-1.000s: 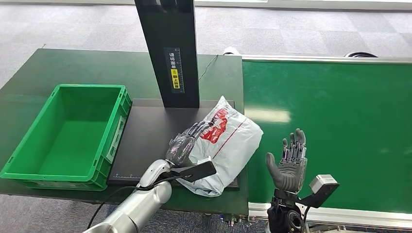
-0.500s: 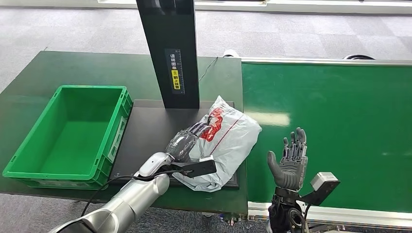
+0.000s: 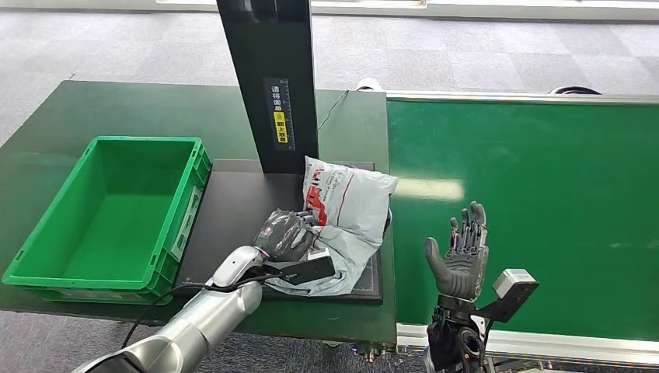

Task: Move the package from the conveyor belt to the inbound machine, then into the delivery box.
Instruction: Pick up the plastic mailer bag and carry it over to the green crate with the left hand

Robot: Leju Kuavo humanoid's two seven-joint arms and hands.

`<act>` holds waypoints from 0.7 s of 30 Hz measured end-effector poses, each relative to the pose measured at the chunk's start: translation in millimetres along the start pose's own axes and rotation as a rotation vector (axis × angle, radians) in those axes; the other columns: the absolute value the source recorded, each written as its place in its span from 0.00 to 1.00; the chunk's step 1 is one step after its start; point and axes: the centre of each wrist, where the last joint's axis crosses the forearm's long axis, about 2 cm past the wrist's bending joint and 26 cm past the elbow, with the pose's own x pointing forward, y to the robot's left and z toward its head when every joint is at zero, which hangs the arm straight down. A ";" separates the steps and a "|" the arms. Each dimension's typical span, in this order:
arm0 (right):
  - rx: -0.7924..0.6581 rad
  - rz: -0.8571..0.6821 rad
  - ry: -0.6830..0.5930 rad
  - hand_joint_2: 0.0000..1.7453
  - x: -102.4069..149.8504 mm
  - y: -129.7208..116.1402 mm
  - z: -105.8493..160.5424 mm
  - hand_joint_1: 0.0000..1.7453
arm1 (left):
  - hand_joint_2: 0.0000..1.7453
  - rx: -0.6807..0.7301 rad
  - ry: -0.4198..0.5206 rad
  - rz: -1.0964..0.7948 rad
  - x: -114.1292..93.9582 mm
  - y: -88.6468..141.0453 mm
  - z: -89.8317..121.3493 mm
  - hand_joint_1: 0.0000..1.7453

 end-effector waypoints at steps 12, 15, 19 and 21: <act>-0.011 0.004 0.025 1.00 -5.1 -0.8 3.3 0.00 | 1.00 0.448 -0.064 0.285 2.9 -7.2 30.9 1.00; -0.013 0.003 0.031 1.00 -6.1 -1.2 4.8 0.00 | 1.00 0.560 -0.068 0.338 0.2 3.9 36.1 1.00; -0.014 0.004 0.036 1.00 -7.2 -1.4 5.3 0.00 | 1.00 0.715 -0.080 0.366 -5.9 21.7 45.3 1.00; -0.014 0.003 0.038 1.00 -7.6 -1.3 5.1 0.00 | 1.00 0.791 -0.082 0.367 -7.6 27.6 56.1 1.00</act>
